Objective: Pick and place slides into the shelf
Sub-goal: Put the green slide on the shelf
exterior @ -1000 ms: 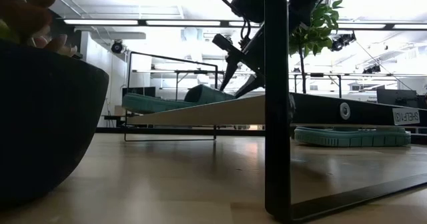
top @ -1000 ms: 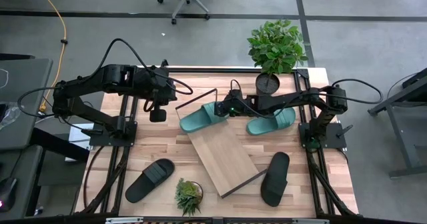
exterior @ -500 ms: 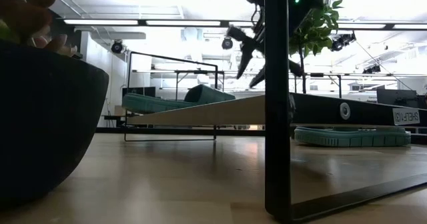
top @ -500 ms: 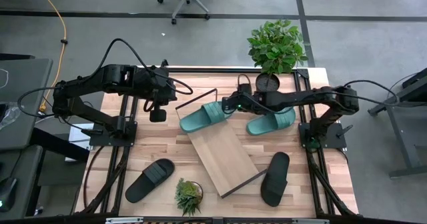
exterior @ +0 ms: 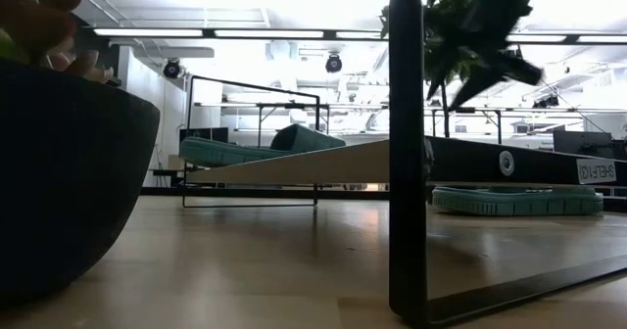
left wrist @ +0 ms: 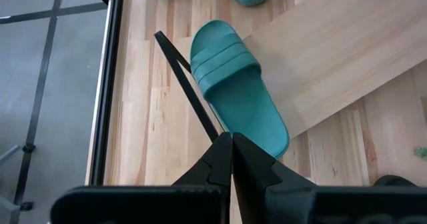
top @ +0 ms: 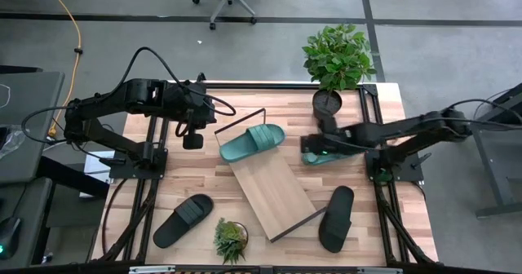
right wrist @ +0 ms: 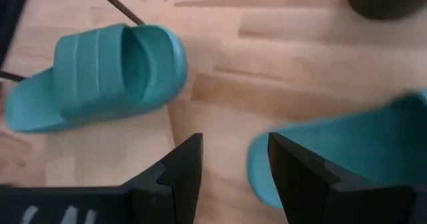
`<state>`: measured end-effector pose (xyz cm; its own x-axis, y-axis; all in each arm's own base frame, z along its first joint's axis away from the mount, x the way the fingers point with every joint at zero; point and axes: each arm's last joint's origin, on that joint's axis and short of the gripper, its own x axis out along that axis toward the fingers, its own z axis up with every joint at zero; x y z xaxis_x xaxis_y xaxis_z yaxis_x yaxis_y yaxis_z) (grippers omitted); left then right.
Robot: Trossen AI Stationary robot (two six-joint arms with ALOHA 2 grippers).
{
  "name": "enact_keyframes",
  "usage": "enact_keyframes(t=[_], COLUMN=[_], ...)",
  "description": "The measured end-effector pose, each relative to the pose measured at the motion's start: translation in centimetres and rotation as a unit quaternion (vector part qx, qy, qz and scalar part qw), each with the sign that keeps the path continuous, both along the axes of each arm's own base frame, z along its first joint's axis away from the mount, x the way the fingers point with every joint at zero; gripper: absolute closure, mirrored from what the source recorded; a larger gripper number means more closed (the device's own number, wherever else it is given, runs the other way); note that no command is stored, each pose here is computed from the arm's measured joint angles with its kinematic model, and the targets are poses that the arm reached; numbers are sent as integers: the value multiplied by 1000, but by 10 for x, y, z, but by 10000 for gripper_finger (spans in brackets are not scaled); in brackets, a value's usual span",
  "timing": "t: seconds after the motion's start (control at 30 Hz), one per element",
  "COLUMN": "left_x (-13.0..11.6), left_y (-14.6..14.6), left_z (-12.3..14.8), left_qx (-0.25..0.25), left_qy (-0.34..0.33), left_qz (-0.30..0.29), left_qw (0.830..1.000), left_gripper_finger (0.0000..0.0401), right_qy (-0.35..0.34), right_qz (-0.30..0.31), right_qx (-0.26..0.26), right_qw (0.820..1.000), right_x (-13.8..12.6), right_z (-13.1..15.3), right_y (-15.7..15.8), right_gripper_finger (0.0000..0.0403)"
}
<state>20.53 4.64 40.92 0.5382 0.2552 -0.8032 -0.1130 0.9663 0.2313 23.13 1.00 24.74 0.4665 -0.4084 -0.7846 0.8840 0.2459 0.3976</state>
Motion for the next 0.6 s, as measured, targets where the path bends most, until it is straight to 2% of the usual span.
enact_keyframes(t=[0.17, 0.37, 0.6], left_x=[0, 0, 0], left_y=[0, 0, 0], left_z=[0, 0, 0], left_qx=[0, 1, -6], left_qy=[0, 0, -4], left_qz=[0, 1, 14], left_qw=[1000, 1000, 1000], left_gripper_finger=[398, 398, 398], right_qy=[-60, -110, -129], right_qz=[-1, -20, -36], right_qx=[31, 50, 47], right_qw=[998, 993, 990], right_x=[-40, -80, -106], right_z=[3, 5, 13], right_y=[7, 1, -9], right_gripper_finger=[242, 242, 242])
